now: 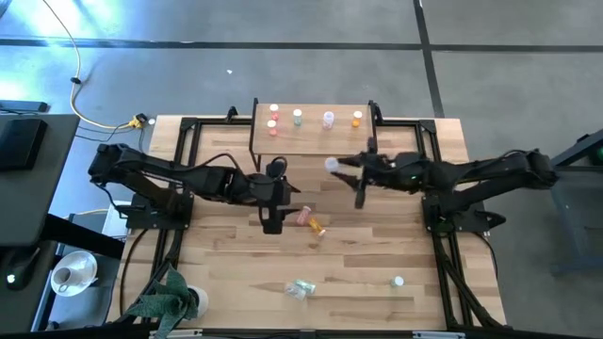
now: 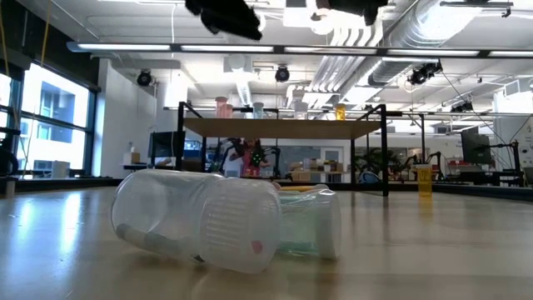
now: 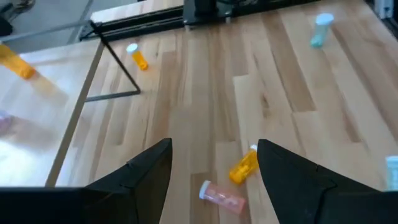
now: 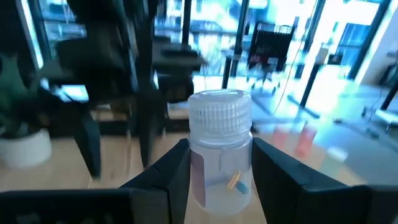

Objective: Pick and place medicine bottles onto shelf by color
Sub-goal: Put the top transparent pill bottle on the shelf aligned with the other transparent pill bottle

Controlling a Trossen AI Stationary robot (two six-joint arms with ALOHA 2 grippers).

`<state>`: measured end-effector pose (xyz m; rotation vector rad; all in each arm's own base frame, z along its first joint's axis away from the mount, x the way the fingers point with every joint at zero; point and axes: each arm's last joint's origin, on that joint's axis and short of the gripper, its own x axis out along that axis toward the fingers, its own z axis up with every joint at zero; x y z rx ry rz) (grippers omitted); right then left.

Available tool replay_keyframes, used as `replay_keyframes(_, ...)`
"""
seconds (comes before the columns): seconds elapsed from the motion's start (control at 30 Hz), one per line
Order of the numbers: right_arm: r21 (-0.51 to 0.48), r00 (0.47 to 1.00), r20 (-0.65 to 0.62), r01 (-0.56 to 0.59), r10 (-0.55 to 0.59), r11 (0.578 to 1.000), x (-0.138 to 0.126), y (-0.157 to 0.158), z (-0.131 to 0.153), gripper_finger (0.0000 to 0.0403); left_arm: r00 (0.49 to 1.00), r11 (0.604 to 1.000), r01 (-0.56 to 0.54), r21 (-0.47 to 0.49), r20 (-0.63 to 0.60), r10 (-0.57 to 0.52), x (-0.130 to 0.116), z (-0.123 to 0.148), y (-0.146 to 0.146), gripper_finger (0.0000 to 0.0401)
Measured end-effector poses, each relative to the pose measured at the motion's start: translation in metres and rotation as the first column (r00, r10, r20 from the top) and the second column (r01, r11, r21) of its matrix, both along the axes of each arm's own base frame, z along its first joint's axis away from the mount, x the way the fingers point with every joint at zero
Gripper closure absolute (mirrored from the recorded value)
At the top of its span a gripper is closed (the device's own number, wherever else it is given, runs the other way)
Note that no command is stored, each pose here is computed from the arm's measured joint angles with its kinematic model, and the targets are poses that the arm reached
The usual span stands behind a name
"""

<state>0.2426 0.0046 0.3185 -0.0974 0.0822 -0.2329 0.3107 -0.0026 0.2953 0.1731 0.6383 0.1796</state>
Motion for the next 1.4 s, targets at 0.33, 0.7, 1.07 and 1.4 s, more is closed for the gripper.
replay_keyframes(0.33, -0.058, 0.980, 0.184, 0.085, -0.073, 0.995, -0.039, -0.013, 0.037, 0.0265, 0.972, 0.972, 0.164, -0.167, 0.193, -0.131, 0.002, -0.037, 0.015, 0.0178)
replay_keyframes(0.7, -0.006, 0.961, 0.167, 0.224, -0.220, 0.974, -0.039, -0.030, -0.015, 0.0265, 0.965, 0.976, 0.152, -0.158, 0.237, -0.112, 0.001, -0.038, 0.022, 0.0178)
replay_keyframes(1.07, 0.089, 0.950, 0.141, 0.270, -0.280, 0.959, -0.027, -0.036, -0.079, 0.0265, 0.946, 0.984, 0.131, -0.123, 0.312, -0.086, -0.015, -0.012, 0.032, 0.0178)
replay_keyframes(1.4, 0.100, 0.923, 0.140, 0.347, -0.358, 0.933, 0.015, -0.048, -0.095, 0.0265, 0.917, 0.977, 0.135, -0.165, 0.394, -0.060, -0.029, -0.028, 0.050, 0.0178)
